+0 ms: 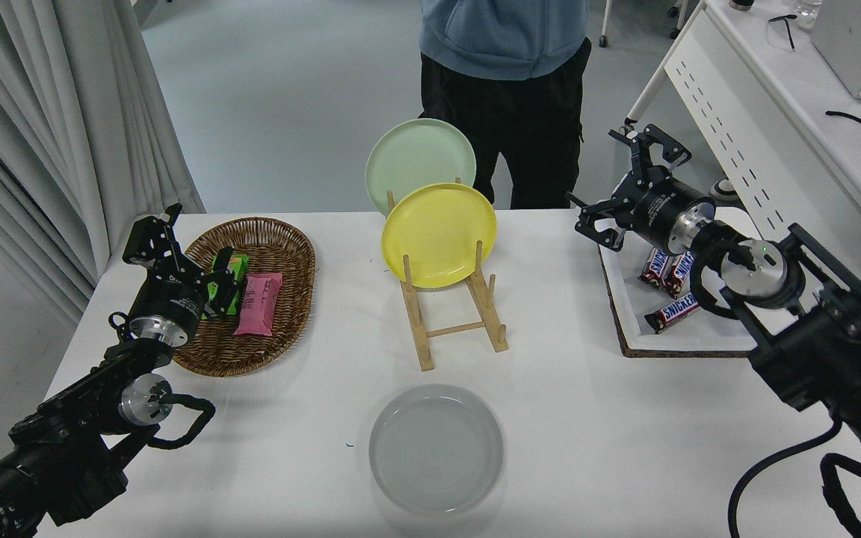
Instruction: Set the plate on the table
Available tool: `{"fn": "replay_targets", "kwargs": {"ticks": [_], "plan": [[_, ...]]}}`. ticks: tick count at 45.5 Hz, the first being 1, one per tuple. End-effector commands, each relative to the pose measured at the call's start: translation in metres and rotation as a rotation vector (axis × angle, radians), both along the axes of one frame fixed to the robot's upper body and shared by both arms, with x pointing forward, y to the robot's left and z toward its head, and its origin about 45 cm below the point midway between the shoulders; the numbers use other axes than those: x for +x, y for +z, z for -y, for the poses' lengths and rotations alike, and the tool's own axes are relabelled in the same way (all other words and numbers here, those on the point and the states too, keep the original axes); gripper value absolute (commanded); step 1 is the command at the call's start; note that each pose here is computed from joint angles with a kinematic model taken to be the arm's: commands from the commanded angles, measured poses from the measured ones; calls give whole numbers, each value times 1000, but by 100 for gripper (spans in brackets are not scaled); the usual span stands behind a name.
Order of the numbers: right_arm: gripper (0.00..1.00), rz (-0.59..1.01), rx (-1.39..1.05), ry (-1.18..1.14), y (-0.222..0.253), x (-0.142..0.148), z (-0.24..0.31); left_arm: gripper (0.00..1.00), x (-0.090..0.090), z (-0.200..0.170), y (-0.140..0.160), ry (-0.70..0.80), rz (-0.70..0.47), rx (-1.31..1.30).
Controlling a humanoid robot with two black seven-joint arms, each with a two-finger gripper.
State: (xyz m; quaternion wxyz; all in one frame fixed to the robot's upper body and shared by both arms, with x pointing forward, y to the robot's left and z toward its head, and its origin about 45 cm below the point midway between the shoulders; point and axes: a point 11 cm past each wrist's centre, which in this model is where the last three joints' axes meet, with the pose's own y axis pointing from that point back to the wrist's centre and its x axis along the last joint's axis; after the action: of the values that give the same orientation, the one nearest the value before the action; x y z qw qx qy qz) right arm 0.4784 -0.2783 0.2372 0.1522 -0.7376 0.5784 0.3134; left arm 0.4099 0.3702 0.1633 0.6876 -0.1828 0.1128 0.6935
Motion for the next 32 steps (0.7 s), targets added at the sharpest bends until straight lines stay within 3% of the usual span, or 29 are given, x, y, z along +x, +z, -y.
{"fn": "replay_targets", "kwargs": {"ticks": [1, 21, 32], "plan": [[100, 80, 47, -152, -18, -9, 23, 100, 0, 0, 0, 0, -1, 0], [100, 62, 81, -221, -55, -31, 35, 100, 0, 0, 0, -1, 0, 1], [100, 43, 69, -237, -54, -25, 40, 100, 0, 0, 0, 0, -1, 0]]}}
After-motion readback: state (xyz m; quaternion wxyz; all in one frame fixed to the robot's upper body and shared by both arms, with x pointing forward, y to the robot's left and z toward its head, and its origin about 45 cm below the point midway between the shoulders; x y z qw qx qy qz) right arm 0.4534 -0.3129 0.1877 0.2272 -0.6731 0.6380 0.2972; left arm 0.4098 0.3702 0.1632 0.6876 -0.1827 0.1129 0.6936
